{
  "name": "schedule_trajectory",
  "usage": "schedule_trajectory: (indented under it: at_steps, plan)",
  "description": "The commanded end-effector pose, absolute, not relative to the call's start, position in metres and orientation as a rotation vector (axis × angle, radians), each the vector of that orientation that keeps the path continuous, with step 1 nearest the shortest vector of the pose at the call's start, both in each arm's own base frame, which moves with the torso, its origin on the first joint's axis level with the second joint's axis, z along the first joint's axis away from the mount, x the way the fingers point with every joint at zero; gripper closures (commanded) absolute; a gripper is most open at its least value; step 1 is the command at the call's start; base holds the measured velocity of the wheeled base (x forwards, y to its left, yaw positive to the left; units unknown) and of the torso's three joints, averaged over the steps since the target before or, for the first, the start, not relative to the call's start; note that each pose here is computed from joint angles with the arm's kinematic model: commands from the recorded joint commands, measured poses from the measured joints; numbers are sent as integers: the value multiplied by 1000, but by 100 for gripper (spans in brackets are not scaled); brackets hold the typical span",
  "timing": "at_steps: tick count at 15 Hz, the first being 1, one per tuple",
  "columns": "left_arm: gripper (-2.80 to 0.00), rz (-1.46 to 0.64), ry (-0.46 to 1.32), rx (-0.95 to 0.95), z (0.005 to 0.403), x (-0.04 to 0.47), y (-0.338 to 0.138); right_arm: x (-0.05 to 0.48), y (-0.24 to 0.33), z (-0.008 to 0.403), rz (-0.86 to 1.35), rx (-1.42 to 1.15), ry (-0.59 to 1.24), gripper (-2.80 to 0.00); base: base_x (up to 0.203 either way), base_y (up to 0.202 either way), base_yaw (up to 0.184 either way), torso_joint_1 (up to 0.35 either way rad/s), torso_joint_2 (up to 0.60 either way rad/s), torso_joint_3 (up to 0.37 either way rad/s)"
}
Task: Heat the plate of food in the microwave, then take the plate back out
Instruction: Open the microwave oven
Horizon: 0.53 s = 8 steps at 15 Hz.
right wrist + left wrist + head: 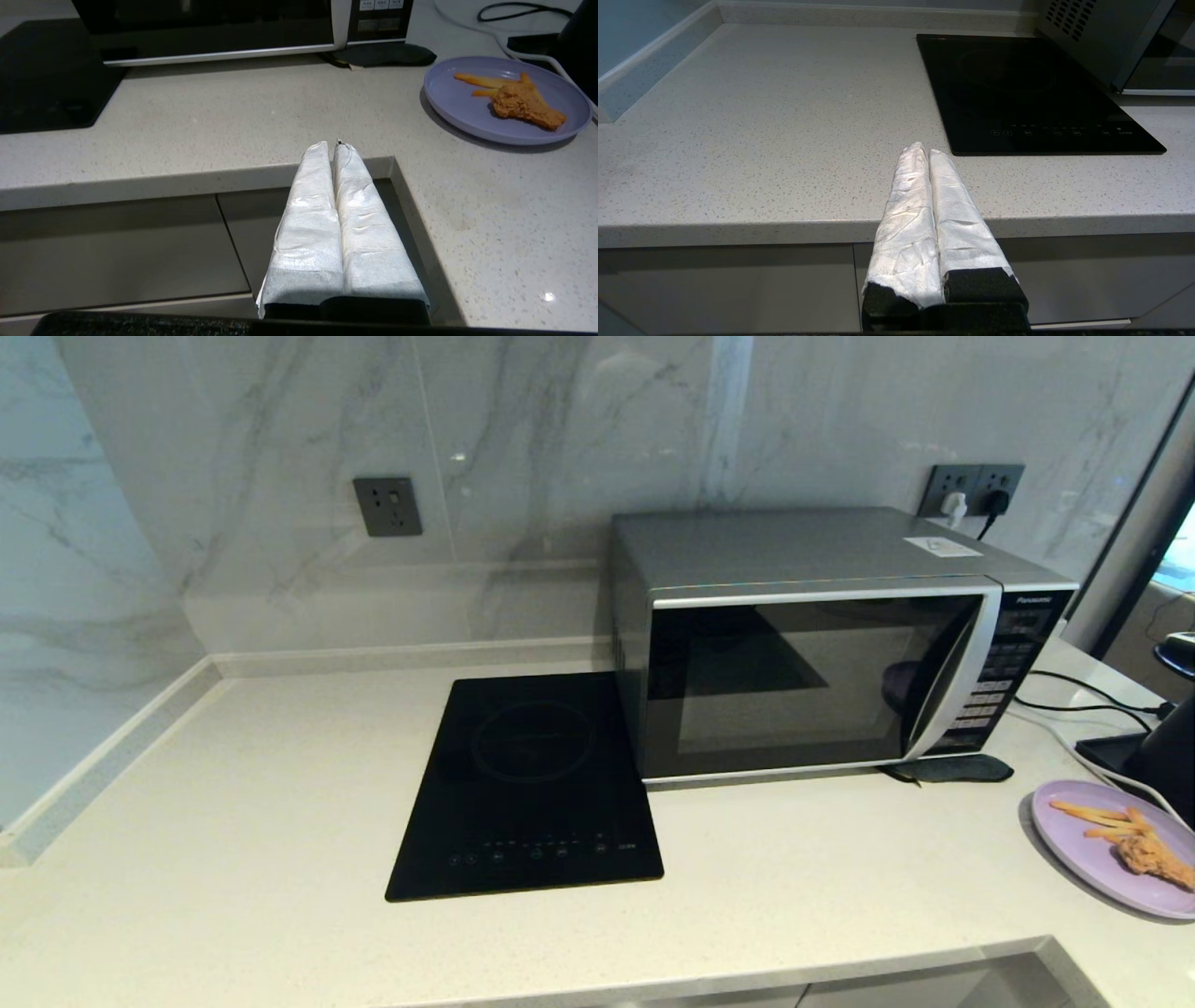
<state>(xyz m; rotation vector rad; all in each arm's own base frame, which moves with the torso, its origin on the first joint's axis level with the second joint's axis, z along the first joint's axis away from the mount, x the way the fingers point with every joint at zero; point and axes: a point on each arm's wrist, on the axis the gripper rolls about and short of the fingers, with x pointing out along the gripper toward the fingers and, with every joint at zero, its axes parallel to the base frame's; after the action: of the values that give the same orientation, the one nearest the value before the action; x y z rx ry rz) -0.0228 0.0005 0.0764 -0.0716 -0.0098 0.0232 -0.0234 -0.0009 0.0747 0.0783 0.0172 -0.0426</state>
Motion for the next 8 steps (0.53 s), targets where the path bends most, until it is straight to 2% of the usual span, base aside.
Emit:
schedule_trajectory:
  at_steps: [1,6,8]
  plan:
    - [0,24,-9,-72,76,-23,0,-28,-1,94,-43,82,-9,0,0,0,0,0,0,0]
    - [0,24,-9,-72,76,-23,0,-6,-3,210,-129,134,23,0,0,0,0,0,0,0]
    - [0,24,-9,-72,76,-23,0,9,-4,244,-177,140,13,0,0,0,0,0,0,0]
